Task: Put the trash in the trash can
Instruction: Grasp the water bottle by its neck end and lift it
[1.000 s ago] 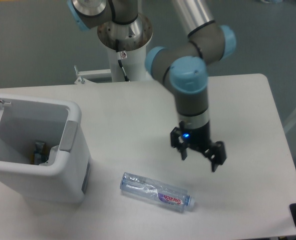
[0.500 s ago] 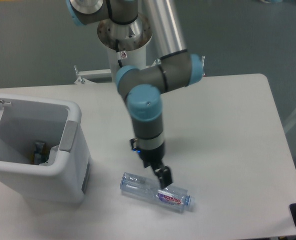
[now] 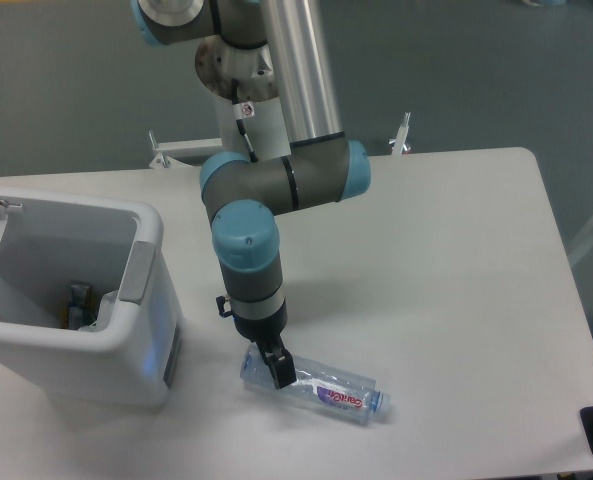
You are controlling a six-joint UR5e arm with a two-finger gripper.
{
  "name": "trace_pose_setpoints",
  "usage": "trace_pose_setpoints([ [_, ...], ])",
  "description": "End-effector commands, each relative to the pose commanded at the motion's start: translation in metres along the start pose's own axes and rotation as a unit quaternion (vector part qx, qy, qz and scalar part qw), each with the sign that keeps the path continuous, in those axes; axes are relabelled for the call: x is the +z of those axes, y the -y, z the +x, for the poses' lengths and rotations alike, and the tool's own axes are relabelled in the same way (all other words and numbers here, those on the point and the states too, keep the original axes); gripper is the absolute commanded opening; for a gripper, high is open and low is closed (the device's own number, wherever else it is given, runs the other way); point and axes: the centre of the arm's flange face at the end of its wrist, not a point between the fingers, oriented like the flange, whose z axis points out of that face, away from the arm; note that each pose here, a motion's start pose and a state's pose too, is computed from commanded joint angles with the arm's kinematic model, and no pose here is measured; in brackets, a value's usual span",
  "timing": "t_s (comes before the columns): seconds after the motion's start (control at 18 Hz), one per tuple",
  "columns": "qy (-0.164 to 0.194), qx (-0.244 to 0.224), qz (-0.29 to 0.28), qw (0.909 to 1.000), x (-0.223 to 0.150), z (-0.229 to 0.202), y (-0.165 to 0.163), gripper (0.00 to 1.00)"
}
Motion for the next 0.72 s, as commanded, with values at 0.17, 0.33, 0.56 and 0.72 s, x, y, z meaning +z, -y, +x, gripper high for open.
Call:
trace_pose_setpoints([
  [0.17,-0.002,-0.003,0.000,1.0000,0.008,-0.005,0.001,1.00],
  [0.33,-0.001,-0.004,-0.001,1.0000,0.015,-0.013,0.003,0.83],
  [0.56,0.004,-0.020,0.000,0.9998,0.016,-0.023,0.005,0.58],
  [0.72,0.014,-0.058,0.003,0.9982,0.005,-0.029,0.004,0.48],
])
